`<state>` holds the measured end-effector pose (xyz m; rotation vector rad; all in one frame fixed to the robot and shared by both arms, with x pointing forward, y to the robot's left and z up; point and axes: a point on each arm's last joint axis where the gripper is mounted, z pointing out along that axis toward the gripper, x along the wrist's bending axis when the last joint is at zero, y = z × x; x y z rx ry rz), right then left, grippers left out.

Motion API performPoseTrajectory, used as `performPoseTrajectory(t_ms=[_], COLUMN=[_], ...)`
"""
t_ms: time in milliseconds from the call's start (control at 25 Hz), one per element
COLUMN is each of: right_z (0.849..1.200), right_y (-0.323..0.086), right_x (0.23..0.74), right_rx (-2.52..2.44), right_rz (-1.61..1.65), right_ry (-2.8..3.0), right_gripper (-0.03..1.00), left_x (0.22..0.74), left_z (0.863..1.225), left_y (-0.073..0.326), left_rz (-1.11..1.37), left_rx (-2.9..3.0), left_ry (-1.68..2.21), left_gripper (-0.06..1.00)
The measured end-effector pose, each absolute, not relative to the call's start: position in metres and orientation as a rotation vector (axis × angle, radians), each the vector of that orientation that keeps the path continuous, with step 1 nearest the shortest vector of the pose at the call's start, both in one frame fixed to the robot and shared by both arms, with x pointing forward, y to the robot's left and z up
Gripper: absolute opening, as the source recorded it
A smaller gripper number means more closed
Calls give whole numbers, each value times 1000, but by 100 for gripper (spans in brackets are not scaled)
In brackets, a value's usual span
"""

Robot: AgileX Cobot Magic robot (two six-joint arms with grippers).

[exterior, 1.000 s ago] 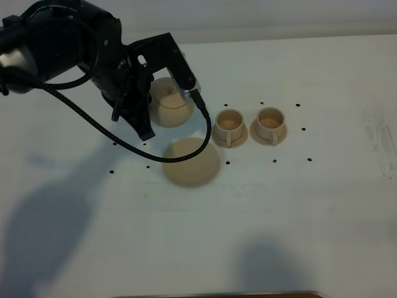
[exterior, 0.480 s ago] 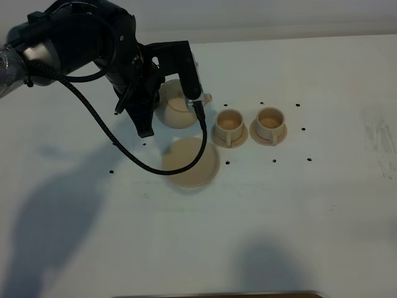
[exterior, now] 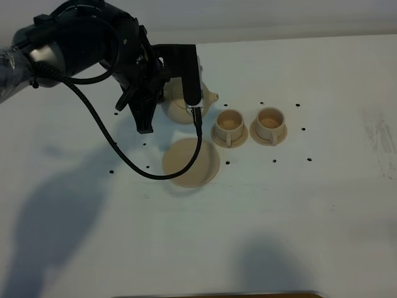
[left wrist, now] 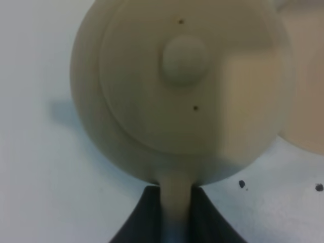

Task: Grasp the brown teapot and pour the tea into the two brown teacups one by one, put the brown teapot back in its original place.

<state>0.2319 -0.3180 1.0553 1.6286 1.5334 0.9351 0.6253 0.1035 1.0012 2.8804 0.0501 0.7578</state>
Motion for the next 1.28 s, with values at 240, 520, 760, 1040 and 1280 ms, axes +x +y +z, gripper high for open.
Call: performPoseTrajectory(t_ms=[240, 520, 760, 1040, 1280], right_z=[1055, 1055, 1055, 1055, 1055], right_y=[-318, -318, -318, -318, -318], right_x=[232, 232, 232, 232, 232], right_rx=[1629, 1629, 1629, 1629, 1629], right_rz=[935, 935, 935, 935, 935], right_ry=[1533, 1533, 1533, 1533, 1533], right_gripper=[43, 43, 43, 43, 43], left_x=[632, 638, 640, 640, 639], left_z=[990, 986, 988, 988, 988], left_y=[100, 97, 96, 97, 96], left_rz=[799, 867, 896, 916, 911], left_rx=[2868, 2836, 2814, 2821, 2839], left_ry=[16, -37, -49, -78, -126], left_gripper=[16, 16, 16, 16, 16])
